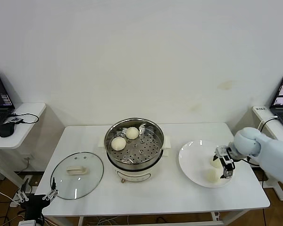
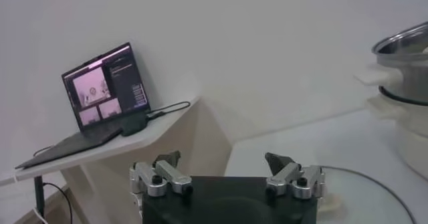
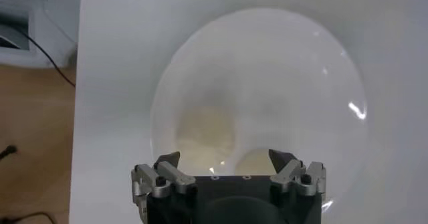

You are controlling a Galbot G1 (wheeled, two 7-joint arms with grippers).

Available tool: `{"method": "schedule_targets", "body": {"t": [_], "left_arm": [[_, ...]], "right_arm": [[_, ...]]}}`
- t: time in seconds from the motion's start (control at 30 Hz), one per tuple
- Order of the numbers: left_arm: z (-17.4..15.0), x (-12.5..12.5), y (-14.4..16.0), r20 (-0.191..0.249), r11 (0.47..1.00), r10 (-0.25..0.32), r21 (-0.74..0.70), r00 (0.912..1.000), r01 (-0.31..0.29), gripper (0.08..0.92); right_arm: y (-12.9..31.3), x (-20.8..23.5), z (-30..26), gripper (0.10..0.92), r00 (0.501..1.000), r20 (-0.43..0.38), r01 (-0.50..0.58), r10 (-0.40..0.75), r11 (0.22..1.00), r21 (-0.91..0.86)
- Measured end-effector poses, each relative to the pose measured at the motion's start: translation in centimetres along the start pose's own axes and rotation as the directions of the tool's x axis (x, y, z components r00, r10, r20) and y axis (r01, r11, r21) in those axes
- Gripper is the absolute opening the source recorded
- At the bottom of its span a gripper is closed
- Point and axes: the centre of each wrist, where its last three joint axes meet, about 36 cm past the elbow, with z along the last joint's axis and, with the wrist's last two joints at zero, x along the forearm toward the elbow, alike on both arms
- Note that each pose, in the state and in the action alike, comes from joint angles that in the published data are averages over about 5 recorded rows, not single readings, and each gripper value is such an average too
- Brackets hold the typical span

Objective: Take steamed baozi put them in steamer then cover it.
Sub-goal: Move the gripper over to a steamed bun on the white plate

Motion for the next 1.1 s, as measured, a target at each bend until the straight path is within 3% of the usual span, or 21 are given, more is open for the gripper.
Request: {"method": "schedule_targets", "body": {"t": [0.47,0.8,1.1], "left_arm": [[0.1,-0.2,0.0,0.000,1.000,-0.004,0.003,1.0000,0.004,0.823],[0.1,-0.2,-0.1,0.002,1.000,-0.005,0.003,1.0000,0.005,0.823],[-0.1,-0.2,-0.1,0.007,1.000,-0.002,0.002,1.0000,0.002,0.823]], "right_arm": [[0.3,-2.8,-0.7,0.821,1.000,-0.008,0.019,-0.019,1.000,-0.004],[0.1,-3.1,-0.8,0.668,1.000,-0.013,0.026,-0.026,1.000,-0.007],[-0.3,-2.6,-0.9,0.637,1.000,-0.006,0.029,-0.029,1.000,-0.006]]}}
